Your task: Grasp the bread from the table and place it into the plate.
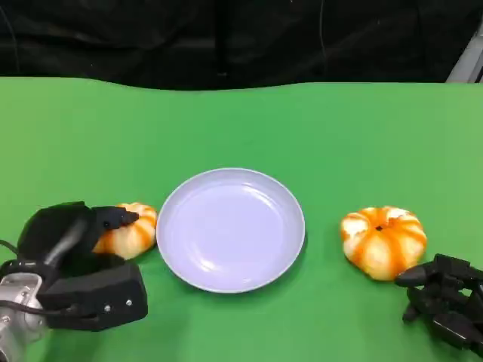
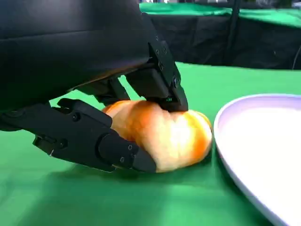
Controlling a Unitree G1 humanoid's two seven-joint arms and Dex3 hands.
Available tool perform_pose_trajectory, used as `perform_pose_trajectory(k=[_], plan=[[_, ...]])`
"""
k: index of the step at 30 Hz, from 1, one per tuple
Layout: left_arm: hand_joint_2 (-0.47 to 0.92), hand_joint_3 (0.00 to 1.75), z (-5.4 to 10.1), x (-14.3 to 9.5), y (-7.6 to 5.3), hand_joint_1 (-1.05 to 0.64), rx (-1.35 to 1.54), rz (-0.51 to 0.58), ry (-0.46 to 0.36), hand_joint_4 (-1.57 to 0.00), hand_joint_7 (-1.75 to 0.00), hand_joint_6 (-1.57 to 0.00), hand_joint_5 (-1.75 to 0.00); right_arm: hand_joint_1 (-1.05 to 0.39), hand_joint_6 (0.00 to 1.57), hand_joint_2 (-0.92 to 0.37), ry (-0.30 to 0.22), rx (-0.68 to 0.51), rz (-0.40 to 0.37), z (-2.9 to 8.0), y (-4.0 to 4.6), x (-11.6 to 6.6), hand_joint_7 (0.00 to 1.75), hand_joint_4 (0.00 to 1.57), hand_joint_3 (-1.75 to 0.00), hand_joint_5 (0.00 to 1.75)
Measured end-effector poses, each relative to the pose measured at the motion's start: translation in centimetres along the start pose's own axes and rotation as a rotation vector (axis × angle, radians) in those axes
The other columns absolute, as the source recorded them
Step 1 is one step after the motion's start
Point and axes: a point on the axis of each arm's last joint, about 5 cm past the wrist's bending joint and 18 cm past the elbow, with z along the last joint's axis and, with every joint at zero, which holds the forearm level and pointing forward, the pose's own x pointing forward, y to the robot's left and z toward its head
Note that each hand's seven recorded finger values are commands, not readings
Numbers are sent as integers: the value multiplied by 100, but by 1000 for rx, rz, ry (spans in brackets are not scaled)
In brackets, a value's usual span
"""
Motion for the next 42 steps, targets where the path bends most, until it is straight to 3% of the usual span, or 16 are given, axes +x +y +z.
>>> perform_pose_trajectory(k=[4,5,7,8,10,11,17,27,42], plan=[[92,1,-1,-12,-17,-13,-11,20,4,-66,-8,-129,-135,9,88,-92,0,0,0,0,0,0,82,71,-42,144],[92,1,-2,-13,-18,-12,-12,19,4,-64,-16,-125,-139,9,88,-92,0,0,0,0,0,0,82,71,-42,144],[92,2,1,-14,-21,-12,-22,31,7,-63,-66,-99,-143,9,88,-92,-1,-1,0,0,0,0,82,71,-42,144],[92,6,4,-15,-27,-9,-29,37,10,-57,-103,-79,-155,8,87,-92,-1,-1,1,0,0,0,82,71,-42,144],[92,7,8,-32,-51,-5,-55,69,15,-53,-131,-64,-164,8,87,-92,-1,-1,1,-1,1,-1,82,70,-41,144],[92,7,9,-45,-66,-4,-65,85,16,-52,-135,-62,-165,8,88,-92,-1,-1,1,-1,1,-1,82,71,-41,144],[92,8,14,-90,-135,-3,-87,112,26,-52,-139,-59,-166,8,88,-92,-1,-1,0,-1,1,0,82,72,-41,144],[92,7,13,-94,-141,-3,-93,122,31,-53,-136,-62,-165,9,88,-92,-1,-1,-5,0,2,0,82,72,-41,144],[92,6,27,-103,-139,-6,-126,258,21,-53,-132,-63,-162,8,87,-92,2,6,12,-9,-3,-23,82,70,-44,145]])
